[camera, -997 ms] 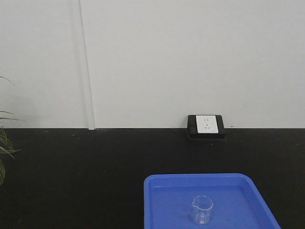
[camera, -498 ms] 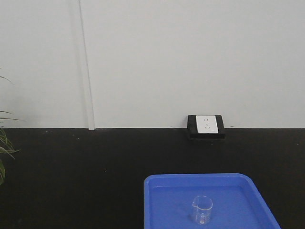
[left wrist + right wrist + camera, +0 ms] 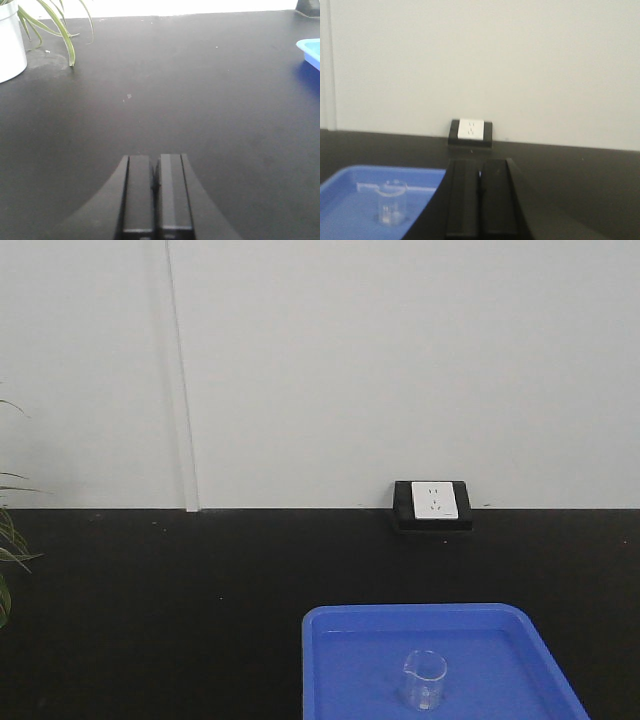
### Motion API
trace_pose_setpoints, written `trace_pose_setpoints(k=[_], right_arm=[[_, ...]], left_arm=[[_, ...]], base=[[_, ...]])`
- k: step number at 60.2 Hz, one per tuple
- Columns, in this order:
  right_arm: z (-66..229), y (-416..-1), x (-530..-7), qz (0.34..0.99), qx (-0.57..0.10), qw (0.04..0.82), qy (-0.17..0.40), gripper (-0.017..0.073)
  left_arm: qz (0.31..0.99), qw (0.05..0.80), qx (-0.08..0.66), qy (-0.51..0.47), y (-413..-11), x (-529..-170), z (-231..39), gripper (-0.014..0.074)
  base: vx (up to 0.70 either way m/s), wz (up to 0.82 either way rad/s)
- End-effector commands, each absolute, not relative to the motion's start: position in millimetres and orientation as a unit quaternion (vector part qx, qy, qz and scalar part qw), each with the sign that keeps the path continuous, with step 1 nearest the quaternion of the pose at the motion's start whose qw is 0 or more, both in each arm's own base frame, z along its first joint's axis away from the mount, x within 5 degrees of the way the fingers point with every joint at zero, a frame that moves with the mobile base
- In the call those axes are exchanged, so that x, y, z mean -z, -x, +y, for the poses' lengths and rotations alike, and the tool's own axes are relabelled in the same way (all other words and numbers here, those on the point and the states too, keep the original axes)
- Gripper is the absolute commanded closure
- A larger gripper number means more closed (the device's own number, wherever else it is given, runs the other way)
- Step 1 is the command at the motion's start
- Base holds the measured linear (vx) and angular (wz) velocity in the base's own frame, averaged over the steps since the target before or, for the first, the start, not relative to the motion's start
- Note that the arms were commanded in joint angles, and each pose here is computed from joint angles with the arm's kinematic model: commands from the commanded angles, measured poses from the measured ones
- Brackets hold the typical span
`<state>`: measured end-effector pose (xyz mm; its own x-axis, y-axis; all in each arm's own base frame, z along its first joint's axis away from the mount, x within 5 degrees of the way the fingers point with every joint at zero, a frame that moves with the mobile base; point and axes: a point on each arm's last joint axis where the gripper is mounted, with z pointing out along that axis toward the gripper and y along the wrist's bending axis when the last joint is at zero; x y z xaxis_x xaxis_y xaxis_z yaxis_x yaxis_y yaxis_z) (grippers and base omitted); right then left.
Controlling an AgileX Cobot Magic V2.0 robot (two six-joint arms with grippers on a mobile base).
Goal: Move beaker to silver tray on left bench
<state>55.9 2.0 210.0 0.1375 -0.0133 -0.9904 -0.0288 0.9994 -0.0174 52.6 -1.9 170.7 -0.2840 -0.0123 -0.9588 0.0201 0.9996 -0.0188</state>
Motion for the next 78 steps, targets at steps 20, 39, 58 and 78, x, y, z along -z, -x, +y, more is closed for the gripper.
trace_pose_setpoints(k=[20, 39, 58, 78], right_arm=[[2.7, -81.1, -294.9, 0.645, -0.017, 0.764, 0.006, 0.0567], [3.6, -125.8, -271.4, 0.736, -0.017, 0.677, 0.006, 0.0551], [5.1, -152.6, -254.2, 0.766, -0.023, 0.643, 0.006, 0.0363], [8.3, -179.1, -240.0, 0.763, -0.033, 0.645, 0.016, 0.0106]], left_arm=[[0.78, 0.625, 0.018, -0.001, -54.4, -171.2, -2.1, 0.0592], [0.78, 0.625, 0.018, -0.001, -54.4, -171.2, -2.1, 0.0592], [0.78, 0.625, 0.018, -0.001, -54.4, -171.2, -2.1, 0.0592], [0.78, 0.625, 0.018, -0.001, -54.4, -171.2, -2.1, 0.0592]], base=[[0.0, 0.0], [0.0, 0.0], [0.0, 0.0], [0.0, 0.0]])
